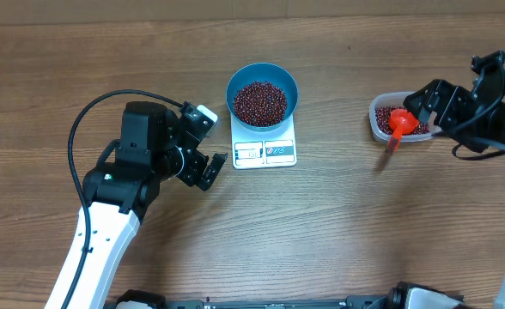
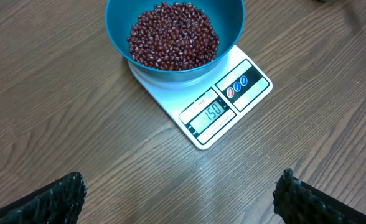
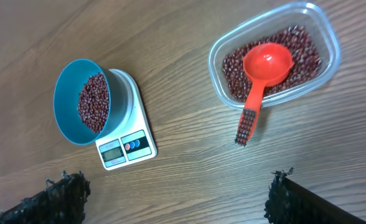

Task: Scoop item into bowl and weigh 150g on scale
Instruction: 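Lower the red scoop into the bean tub with the right gripper, then open the right gripper and release the scoop handle in the tub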

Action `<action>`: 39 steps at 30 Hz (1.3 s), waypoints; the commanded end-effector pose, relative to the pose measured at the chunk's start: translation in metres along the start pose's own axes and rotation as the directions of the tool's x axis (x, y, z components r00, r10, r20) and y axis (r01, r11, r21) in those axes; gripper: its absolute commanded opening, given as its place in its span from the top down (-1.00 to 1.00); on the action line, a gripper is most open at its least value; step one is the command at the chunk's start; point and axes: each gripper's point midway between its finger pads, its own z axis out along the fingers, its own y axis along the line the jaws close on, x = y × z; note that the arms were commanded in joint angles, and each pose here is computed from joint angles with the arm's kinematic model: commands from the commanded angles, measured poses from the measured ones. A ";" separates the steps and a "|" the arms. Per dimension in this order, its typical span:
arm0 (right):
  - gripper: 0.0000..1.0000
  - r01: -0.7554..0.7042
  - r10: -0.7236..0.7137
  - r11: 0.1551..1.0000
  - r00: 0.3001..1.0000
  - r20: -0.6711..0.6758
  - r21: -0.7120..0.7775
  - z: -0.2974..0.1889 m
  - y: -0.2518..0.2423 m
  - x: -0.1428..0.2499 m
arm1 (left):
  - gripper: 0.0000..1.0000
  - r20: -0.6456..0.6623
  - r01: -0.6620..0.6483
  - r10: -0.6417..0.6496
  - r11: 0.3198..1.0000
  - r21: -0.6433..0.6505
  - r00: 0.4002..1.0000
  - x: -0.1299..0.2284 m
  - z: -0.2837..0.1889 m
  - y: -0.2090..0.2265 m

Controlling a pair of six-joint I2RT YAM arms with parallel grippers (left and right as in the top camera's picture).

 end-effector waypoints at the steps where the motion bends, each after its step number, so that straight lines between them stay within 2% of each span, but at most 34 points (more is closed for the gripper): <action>1: -0.87 0.070 -0.072 0.997 0.994 0.077 0.025 -0.023 0.007 -0.003 | -0.99 0.006 0.010 -0.010 1.000 -0.013 1.000 -0.004 -0.001 0.004; 14: -1.00 0.100 -0.100 0.995 0.982 0.158 0.012 -0.064 0.019 0.018 | -0.99 0.006 0.011 -0.010 1.000 -0.013 1.000 -0.004 -0.001 0.004; 31: -1.00 0.090 -0.089 0.996 0.986 0.140 -0.005 -0.065 0.021 0.024 | -0.99 0.006 0.011 -0.011 1.000 -0.013 1.000 -0.004 -0.001 0.004; 39: -1.00 0.086 -0.091 0.995 0.984 0.156 0.044 -0.066 0.014 0.020 | -0.99 0.006 0.011 -0.010 1.000 -0.013 1.000 -0.004 -0.001 0.004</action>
